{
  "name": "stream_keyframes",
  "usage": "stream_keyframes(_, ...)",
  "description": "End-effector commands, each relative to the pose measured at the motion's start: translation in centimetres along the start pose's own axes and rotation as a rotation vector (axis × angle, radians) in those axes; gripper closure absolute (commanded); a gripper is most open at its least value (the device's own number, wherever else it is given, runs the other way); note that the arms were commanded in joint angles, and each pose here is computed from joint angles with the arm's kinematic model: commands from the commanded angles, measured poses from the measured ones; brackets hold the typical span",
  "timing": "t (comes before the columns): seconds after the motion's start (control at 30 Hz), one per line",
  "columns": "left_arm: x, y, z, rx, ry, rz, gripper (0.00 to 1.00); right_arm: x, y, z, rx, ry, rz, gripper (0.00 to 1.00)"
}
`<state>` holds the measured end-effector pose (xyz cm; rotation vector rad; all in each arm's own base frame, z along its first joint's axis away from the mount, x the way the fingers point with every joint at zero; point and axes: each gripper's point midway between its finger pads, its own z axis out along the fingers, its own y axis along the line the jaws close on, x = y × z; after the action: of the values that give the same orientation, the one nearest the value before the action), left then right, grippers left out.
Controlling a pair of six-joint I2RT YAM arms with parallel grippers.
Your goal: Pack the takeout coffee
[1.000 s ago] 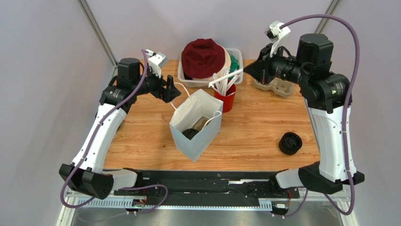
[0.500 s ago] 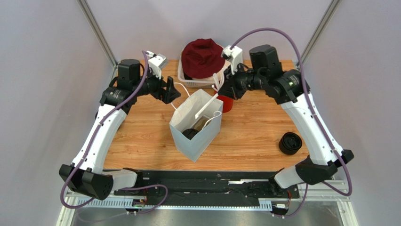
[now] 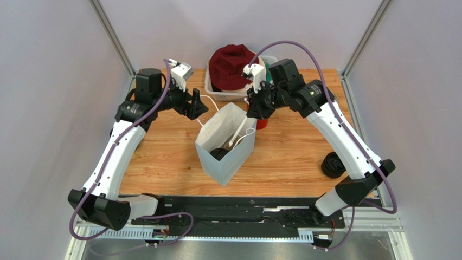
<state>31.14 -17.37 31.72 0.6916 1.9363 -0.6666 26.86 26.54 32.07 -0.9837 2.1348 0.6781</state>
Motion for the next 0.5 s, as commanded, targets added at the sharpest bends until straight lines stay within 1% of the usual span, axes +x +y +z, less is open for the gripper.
stream_keyframes(0.0, -1.2, -0.3, -0.9, -0.003, -0.051, 0.049, 0.04, -0.5, 0.0, 0.3, 0.01, -0.021, -0.042, 0.89)
stream_keyframes(0.03, -1.2, -0.3, -0.8, 0.0, -0.05, 0.046, 0.04, -0.4, 0.0, 0.4, 0.012, -0.016, -0.045, 0.85)
stream_keyframes(0.1, -1.2, -0.4, -0.8, 0.004, -0.051, 0.047, 0.04, -0.5, -0.1, 0.3, 0.024, -0.017, -0.056, 0.82)
stream_keyframes(0.17, -1.1, -0.4, -0.8, 0.005, -0.049, 0.047, 0.04, -0.5, -0.3, 0.0, 0.035, -0.011, -0.069, 0.72)
stream_keyframes(0.2, -1.2, -0.4, -0.8, 0.007, -0.051, 0.047, 0.04, -0.9, -0.4, -0.3, 0.043, -0.021, -0.075, 0.61)
stream_keyframes(0.3, -1.2, -0.4, -0.7, 0.008, -0.051, 0.047, 0.04, -1.3, -0.7, -0.7, 0.065, -0.019, -0.102, 0.49)
stream_keyframes(0.4, -1.2, -0.5, -0.7, 0.01, -0.051, 0.044, 0.04, -1.9, -1.4, -0.8, 0.096, -0.022, -0.127, 0.43)
stream_keyframes(0.47, -1.2, -0.5, -0.8, 0.011, -0.051, 0.045, 0.04, -2.1, -2.1, -0.3, 0.12, -0.014, -0.143, 0.43)
